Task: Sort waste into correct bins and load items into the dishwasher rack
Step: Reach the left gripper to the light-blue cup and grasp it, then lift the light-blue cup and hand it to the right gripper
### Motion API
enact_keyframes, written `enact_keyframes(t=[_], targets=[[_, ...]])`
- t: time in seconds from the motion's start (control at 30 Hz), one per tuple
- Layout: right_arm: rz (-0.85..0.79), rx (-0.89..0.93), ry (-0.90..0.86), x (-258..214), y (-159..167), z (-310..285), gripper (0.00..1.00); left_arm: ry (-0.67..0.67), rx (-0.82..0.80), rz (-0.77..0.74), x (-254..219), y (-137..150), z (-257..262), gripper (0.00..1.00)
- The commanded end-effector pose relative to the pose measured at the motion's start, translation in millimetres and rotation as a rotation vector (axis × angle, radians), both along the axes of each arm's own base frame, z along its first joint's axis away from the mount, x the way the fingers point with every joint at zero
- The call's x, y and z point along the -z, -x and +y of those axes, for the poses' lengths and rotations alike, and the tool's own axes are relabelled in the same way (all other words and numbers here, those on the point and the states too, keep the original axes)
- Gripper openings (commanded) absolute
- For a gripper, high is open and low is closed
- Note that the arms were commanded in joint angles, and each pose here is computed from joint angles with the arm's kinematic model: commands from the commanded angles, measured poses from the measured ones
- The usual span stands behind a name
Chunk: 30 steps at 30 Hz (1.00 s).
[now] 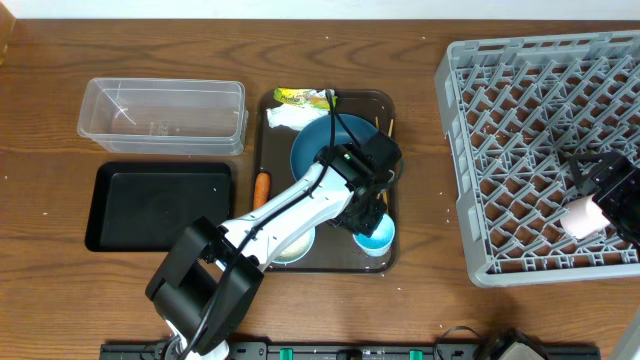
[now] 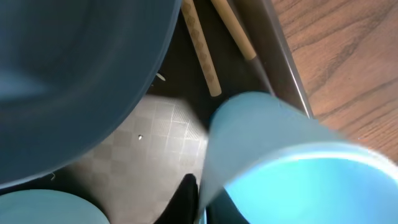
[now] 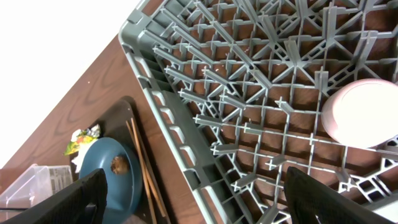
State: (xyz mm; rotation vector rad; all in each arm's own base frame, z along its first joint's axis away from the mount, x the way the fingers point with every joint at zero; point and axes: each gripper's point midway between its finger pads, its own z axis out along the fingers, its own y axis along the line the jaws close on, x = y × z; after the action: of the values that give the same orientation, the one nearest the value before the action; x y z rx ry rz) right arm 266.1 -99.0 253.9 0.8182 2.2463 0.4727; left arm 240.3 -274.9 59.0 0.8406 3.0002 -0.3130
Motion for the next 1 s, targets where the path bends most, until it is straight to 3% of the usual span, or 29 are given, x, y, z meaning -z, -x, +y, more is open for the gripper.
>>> enact_keyframes(t=[0.0,0.17,0.27,0.43,0.7,0.8,0.97], targets=[[-0.016,-0.008,0.021,-5.8,-0.9,-1.3,0.84,-0.031,-0.008,0.019,3.1,3.6,7.2,0.06],[-0.016,-0.01,0.019,-5.9,-1.0,-0.9,0.84,-0.044,-0.032,0.034,-21.5,3.0,18.1,0.06],[-0.04,-0.043,-0.005,-9.2,-2.9,6.2,0.8,0.013,-0.07,0.035,-54.5,-4.3,22.6,0.06],[-0.16,-0.243,-0.049,-25.9,-9.2,39.0,0.8,0.342,-0.047,0.023,-130.0,-18.7,10.7,0.06],[-0.352,-0.536,-0.189,-60.7,-10.1,101.3,0.81,1.044,-0.024,0.06,-258.3,-45.9,21.2,0.06],[-0.441,-0.67,-0.268,-80.3,-5.6,130.2,0.79,1.181,0.016,0.11,-280.8,-43.0,27.2,0.06],[-0.571,-0.9,-0.338,-107.4,5.5,173.0,0.77,1.286,0.09,0.177,-300.1,-27.8,23.3,0.06]])
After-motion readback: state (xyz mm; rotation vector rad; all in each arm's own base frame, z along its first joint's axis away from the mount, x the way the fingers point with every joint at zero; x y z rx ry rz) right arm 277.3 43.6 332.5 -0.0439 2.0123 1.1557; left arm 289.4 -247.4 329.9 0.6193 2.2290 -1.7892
